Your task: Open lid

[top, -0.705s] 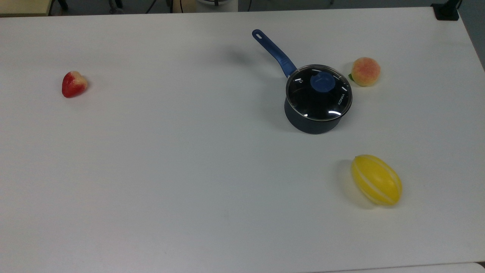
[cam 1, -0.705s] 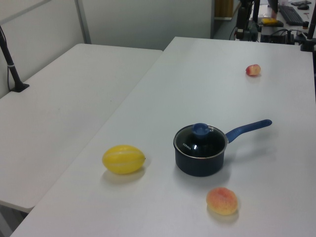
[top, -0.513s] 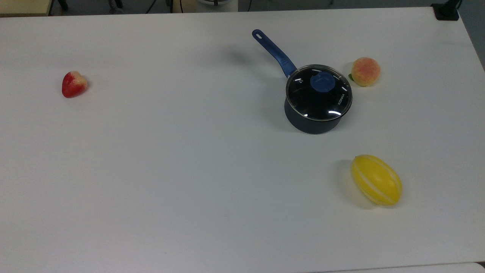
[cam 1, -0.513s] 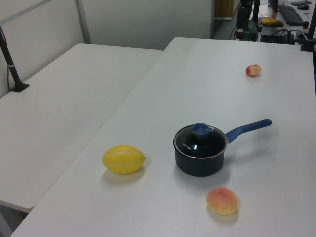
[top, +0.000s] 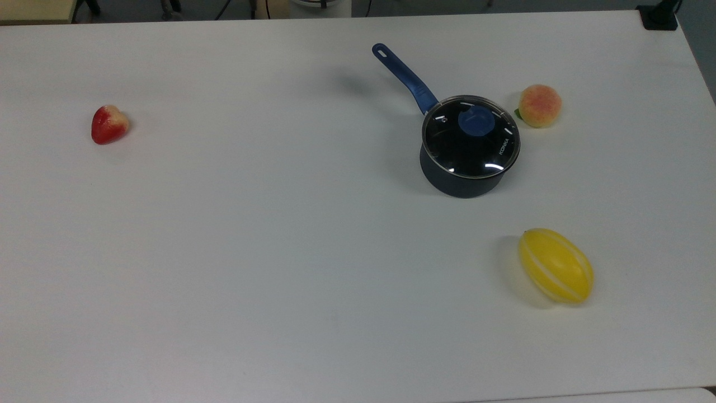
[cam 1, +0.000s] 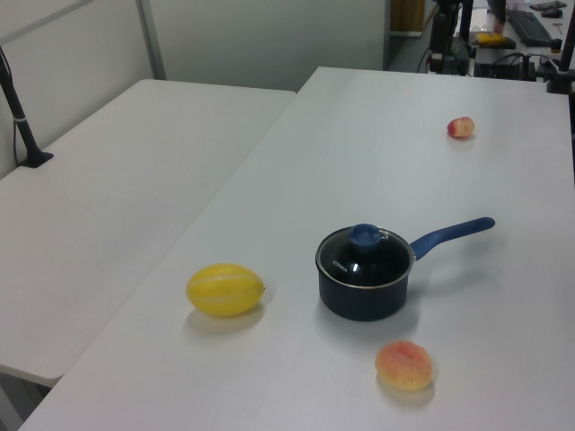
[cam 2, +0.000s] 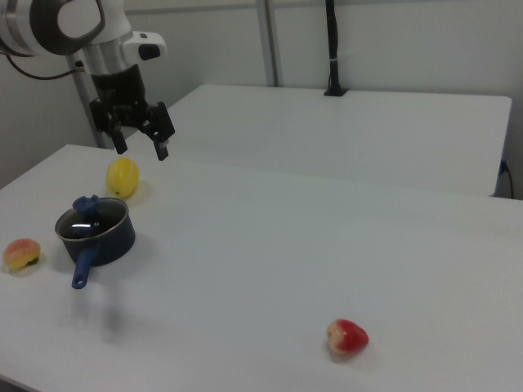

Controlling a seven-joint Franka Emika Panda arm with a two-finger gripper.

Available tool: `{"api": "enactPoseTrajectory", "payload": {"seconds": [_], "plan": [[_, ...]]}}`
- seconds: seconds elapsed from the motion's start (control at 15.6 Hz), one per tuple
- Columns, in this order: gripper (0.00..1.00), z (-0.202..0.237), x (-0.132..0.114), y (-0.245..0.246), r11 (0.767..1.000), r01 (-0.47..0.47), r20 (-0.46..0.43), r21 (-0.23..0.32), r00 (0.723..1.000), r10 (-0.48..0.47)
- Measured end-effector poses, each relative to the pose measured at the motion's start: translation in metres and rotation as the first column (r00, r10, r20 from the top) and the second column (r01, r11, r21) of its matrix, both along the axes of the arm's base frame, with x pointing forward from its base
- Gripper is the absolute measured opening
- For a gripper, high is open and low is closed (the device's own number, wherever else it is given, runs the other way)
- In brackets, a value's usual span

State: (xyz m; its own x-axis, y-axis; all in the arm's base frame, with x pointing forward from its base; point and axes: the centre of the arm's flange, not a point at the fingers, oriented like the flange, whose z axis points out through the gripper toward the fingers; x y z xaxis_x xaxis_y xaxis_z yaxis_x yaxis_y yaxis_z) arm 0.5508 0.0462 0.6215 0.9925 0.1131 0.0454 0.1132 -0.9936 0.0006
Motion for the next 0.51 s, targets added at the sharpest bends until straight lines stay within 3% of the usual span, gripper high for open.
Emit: {"api": "enactPoseTrajectory", "payload": {"seconds": [0.51], "plan": [[1.00,-0.003,-0.010,0.077,0.994,-0.107,0.001,0.037,0.994,0.107]]}}
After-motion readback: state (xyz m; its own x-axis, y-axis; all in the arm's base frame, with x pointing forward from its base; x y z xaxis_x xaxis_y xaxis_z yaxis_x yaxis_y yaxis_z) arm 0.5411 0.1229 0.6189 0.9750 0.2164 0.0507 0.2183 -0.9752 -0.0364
